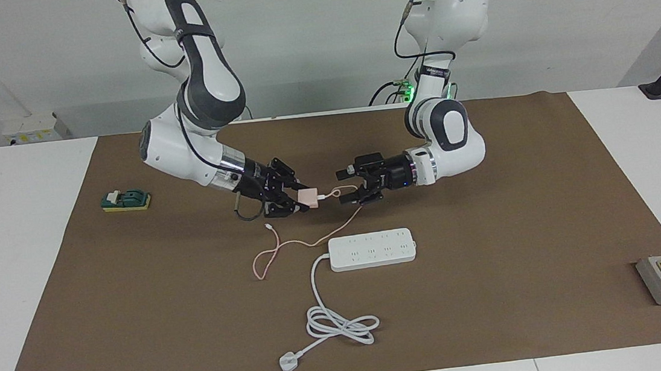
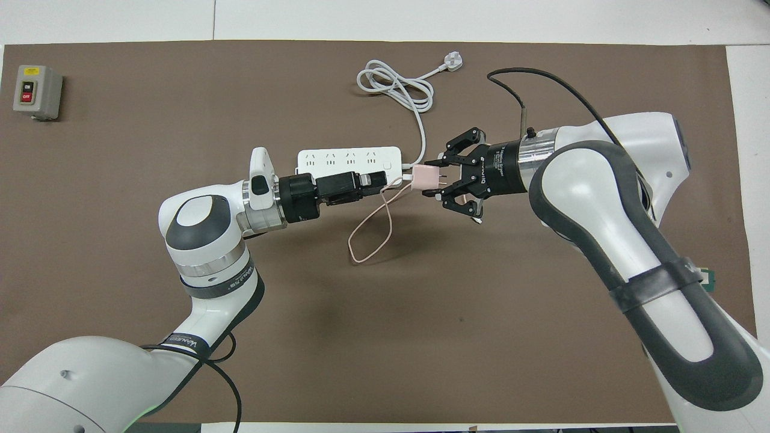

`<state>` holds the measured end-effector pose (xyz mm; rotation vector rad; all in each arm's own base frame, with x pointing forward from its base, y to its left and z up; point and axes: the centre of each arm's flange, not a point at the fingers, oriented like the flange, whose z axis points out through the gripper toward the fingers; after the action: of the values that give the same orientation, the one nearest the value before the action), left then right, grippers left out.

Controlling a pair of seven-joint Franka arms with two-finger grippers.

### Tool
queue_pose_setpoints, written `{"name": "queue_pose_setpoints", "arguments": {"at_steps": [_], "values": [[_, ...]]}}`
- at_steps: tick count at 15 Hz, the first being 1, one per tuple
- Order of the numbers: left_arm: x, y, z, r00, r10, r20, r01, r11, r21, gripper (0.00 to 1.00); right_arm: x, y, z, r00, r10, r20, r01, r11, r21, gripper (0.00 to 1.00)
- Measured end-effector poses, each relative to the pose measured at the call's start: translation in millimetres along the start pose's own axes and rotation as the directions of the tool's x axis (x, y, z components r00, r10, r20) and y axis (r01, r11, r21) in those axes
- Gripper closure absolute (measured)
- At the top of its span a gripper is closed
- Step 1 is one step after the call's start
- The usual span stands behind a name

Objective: Plug charger into power strip

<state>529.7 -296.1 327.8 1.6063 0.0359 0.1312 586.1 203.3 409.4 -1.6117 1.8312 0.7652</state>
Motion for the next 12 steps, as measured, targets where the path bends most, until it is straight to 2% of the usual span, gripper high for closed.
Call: {"name": "queue_pose_setpoints", "arguments": {"at_steps": [6, 12], "values": [[-1.8, -3.1, 4.2, 1.0, 0.001, -0.008, 0.0, 1.0, 0.027, 0.0, -22.8, 11.2, 21.0, 1.0, 0.004, -0.012, -0.004, 1.0, 0.023, 0.53], [0.1, 6.9, 17.6, 0.999, 0.029, -0.019, -0.028, 0.998, 0.057, 0.0, -22.5, 21.1, 25.1, 1.0, 0.004, -0.015, -0.004, 1.0, 0.007, 0.53]]}}
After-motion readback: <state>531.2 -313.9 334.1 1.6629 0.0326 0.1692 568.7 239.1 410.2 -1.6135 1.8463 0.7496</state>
